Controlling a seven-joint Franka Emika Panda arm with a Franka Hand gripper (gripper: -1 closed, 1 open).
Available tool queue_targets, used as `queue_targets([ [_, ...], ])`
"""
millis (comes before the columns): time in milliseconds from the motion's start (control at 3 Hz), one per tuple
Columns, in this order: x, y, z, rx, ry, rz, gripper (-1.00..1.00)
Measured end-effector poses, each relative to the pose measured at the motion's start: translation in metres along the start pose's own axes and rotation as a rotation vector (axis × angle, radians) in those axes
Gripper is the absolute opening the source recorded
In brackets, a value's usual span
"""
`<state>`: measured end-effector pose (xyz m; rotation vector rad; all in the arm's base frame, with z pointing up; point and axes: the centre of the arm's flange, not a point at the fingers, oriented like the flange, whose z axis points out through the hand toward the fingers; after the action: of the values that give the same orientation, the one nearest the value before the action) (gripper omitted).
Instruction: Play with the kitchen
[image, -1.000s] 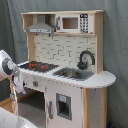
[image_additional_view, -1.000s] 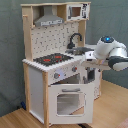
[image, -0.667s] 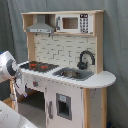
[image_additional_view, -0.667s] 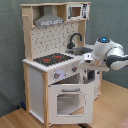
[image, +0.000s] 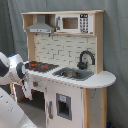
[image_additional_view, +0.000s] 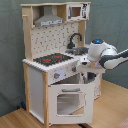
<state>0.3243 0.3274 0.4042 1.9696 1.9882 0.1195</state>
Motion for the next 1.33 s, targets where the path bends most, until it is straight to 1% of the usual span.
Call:
queue_targets([
  [333,0.008,0.002,0.018,0.015,0.027,-0.018,1.0],
  [1000,0.014,0.01,0.046,0.023,0.064,-0.06,1.0],
  [1333,0.015,0.01,0.046,0.023,0.065,-0.062,1.0],
])
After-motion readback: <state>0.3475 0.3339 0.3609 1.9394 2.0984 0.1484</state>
